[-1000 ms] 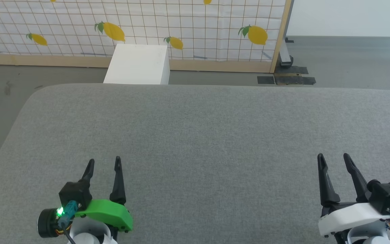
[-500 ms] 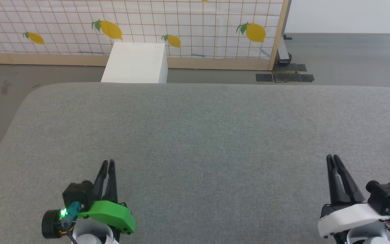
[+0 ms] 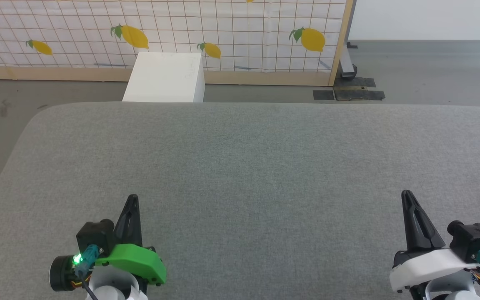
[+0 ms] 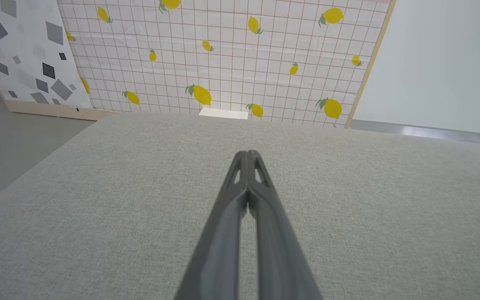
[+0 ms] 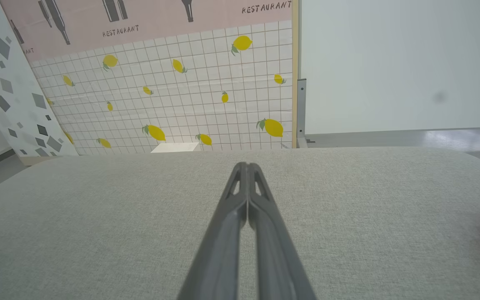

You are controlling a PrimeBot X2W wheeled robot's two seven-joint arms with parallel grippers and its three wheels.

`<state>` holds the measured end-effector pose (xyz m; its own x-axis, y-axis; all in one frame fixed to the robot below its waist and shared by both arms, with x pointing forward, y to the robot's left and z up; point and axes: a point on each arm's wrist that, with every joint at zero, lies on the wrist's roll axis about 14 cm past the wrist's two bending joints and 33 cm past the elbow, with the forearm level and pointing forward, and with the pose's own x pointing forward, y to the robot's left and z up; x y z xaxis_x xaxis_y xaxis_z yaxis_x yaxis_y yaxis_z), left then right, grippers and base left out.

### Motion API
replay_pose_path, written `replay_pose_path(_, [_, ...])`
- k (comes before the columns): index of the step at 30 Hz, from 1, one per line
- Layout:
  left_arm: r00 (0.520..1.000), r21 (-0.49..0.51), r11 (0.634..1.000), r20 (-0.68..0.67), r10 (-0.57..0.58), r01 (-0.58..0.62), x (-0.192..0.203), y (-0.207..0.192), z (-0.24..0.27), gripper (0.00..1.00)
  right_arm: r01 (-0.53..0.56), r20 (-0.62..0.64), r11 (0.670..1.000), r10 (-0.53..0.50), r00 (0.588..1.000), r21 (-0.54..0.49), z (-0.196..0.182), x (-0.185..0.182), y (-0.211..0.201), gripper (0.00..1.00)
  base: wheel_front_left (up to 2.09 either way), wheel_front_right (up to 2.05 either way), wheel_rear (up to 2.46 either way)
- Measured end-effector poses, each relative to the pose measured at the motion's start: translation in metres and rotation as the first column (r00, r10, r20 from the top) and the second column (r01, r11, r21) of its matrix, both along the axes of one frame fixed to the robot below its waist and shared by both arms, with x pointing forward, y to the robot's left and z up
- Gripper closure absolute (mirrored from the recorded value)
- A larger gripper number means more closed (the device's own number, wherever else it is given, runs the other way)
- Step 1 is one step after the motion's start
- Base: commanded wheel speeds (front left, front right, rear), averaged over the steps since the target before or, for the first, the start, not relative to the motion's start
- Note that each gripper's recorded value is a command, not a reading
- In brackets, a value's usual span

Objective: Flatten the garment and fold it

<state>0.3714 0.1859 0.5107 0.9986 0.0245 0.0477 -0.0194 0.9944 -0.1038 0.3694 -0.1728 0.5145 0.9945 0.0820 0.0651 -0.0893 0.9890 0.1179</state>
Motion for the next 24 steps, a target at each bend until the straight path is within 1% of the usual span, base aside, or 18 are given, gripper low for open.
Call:
replay_pose_path(15, [1.0,0.028,1.0,0.003,-0.012,0.011,0.0021,-0.0024,0.0051,1.0,-0.008,-0.012,1.0,0.008,1.0,-0.023,0.0005,-0.0002,0.0018,1.0,0.0,0.0,0.0])
replay_pose_path(24, [1.0,0.028,0.999,0.001,-0.017,0.017,0.0032,-0.0041,0.0075,1.0,-0.013,-0.015,0.999,0.012,1.0,-0.036,0.0013,-0.0004,0.0032,1.0,0.0,0.0,0.0])
